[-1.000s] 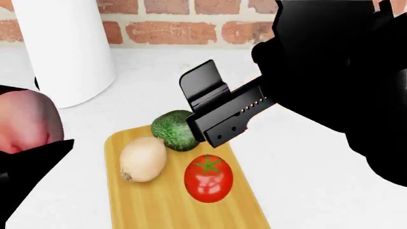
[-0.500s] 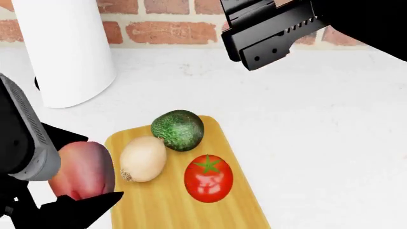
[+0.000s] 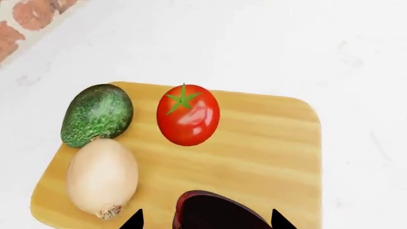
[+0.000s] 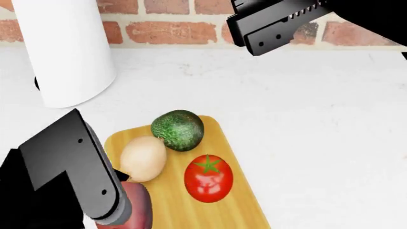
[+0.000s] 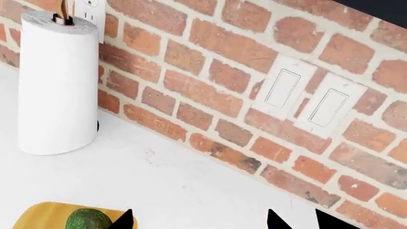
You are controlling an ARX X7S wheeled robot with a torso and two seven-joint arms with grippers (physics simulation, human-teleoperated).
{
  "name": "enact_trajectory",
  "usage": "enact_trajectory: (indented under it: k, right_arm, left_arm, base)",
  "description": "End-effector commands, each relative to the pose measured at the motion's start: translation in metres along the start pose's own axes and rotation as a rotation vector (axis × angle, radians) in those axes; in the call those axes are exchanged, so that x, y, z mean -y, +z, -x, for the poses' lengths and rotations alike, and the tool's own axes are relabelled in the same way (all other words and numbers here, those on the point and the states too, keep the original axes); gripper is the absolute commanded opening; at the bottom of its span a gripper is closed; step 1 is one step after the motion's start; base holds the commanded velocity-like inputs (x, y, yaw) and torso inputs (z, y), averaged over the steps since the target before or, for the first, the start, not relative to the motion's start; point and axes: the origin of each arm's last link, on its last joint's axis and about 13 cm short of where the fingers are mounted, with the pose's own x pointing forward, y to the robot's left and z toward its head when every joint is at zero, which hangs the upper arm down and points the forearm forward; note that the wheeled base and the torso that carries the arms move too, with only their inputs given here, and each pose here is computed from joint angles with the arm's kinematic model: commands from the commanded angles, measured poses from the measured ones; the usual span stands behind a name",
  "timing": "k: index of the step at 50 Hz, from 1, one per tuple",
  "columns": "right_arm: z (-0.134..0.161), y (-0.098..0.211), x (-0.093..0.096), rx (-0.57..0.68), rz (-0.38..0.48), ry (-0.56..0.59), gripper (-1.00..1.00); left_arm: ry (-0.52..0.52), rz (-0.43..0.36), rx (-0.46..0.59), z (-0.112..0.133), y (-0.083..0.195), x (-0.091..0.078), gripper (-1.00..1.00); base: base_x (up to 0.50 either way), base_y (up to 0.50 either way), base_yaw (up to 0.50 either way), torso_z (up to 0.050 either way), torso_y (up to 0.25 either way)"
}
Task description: Place the avocado, onion, tomato and bell pepper on the cutting board.
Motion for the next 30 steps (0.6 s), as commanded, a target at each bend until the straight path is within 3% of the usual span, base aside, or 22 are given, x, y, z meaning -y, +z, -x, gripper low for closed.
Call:
enact_trajectory:
  k: [1,14,30]
  right_arm:
    - [-0.004,0.006,-0.004,0.033,0.006,0.058,1.0]
    - [-0.009,0.001,-0.002,0.025,-0.003,0.05,1.0]
    - [-0.011,-0.004,-0.001,0.019,-0.009,0.053,1.0]
  left_arm:
    - [-0.026,-0.028,0.013,-0.017,0.017,0.005,-1.0]
    - [-0.044,-0.044,-0.015,-0.033,0.02,0.008,-1.0]
    - [-0.038,-0.056,-0.003,-0.035,0.026,0.01,-1.0]
  base:
    - [0.0,0.0,0.0,0.0,0.0]
    - [0.0,0.0,0.0,0.001,0.0]
    - [0.0,0.0,0.0,0.0,0.001]
